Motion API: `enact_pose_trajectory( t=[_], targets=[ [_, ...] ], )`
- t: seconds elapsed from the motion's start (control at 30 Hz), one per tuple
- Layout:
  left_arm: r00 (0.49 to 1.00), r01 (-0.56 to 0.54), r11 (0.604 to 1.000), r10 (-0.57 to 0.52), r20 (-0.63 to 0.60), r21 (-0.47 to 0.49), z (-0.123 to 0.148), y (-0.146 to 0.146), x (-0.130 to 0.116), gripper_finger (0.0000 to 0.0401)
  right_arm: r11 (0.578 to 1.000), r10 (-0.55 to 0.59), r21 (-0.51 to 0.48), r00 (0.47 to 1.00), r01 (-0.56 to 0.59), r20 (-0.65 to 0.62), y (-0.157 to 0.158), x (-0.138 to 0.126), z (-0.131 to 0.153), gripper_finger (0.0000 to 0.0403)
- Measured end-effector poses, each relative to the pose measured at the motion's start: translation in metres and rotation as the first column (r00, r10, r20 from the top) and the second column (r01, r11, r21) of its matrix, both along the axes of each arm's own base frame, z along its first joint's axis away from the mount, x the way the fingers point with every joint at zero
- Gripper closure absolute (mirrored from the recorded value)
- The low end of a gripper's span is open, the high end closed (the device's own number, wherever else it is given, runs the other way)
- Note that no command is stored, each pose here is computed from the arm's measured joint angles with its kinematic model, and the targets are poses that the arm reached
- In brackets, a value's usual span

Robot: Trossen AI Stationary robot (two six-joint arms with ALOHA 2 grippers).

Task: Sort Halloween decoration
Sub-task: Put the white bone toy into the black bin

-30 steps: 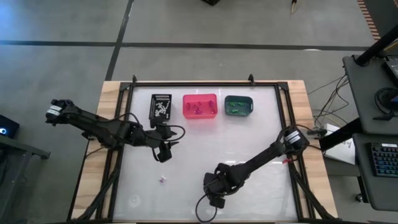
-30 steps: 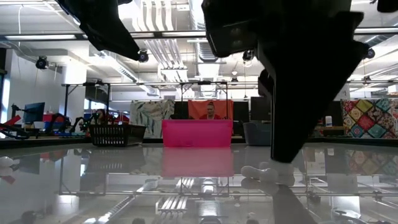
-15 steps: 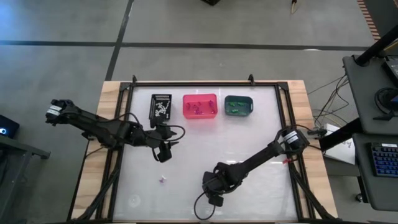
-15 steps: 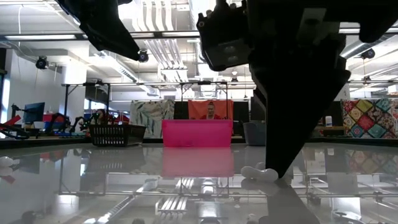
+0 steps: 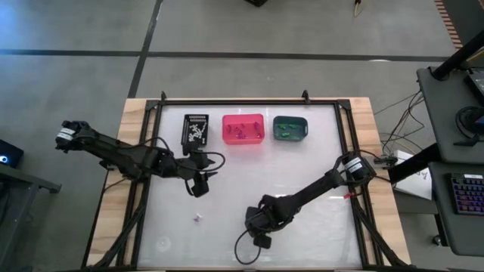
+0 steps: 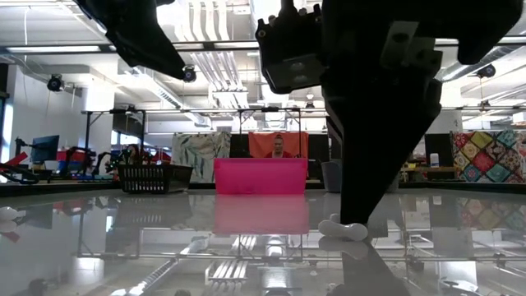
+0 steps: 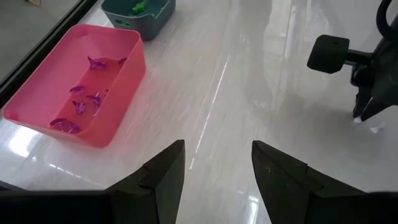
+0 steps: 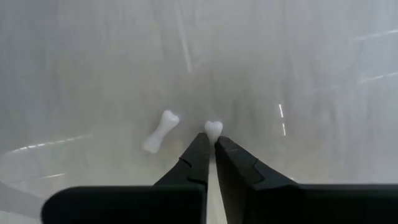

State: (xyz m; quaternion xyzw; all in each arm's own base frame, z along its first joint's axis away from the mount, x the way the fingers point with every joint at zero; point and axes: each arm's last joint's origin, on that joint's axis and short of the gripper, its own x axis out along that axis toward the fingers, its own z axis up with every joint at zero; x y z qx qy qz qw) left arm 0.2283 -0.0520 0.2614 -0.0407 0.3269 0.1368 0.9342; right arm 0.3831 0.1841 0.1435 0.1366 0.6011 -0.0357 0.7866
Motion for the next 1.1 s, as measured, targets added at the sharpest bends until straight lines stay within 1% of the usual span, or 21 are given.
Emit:
enact_pose_trajectory(
  t=[0.2,0.33,0.5,0.63,0.77,0.83,0.97,1.1],
  targets=[
    [1.0,0.002,1.0,-0.002,0.027,-0.005,0.002,0.0,0.002,0.0232,1.0,0.011,-0.016,1.0,-0.011,0.01,-0.002,-0.001,0.004,0.0393],
    [0.999,0.01,1.0,-0.01,0.049,-0.004,0.004,-0.002,0.003,0.0232,0.999,0.042,-0.032,0.999,-0.041,0.028,-0.005,-0.002,0.012,0.0394],
    [0.996,0.026,0.999,-0.029,0.082,0.031,0.007,-0.009,0.003,0.0232,0.992,0.077,-0.105,0.991,-0.066,0.108,-0.015,0.0,0.032,0.0394],
    [0.991,0.024,0.998,-0.032,0.128,0.064,0.01,-0.018,0.002,0.0232,0.978,0.106,-0.198,0.975,-0.066,0.197,-0.035,0.009,0.048,0.0394],
    [0.982,0.02,0.996,-0.035,0.184,0.083,0.015,-0.029,-0.001,0.0232,0.967,0.152,-0.244,0.926,-0.068,0.345,-0.063,0.031,0.06,0.0394],
    [0.977,0.03,0.995,-0.049,0.21,0.09,0.018,-0.035,-0.004,0.0232,0.962,0.16,-0.271,0.889,-0.043,0.429,-0.082,0.045,0.064,0.0394],
    [0.964,0.027,0.994,-0.053,0.26,0.104,0.027,-0.042,-0.015,0.0232,0.936,0.146,-0.345,0.815,0.069,0.56,-0.122,0.069,0.066,0.0394],
    [0.947,0.04,0.994,-0.071,0.314,0.105,0.04,-0.046,-0.031,0.0232,0.923,0.1,-0.342,0.75,0.175,0.654,-0.162,0.087,0.061,0.0394]
  ],
)
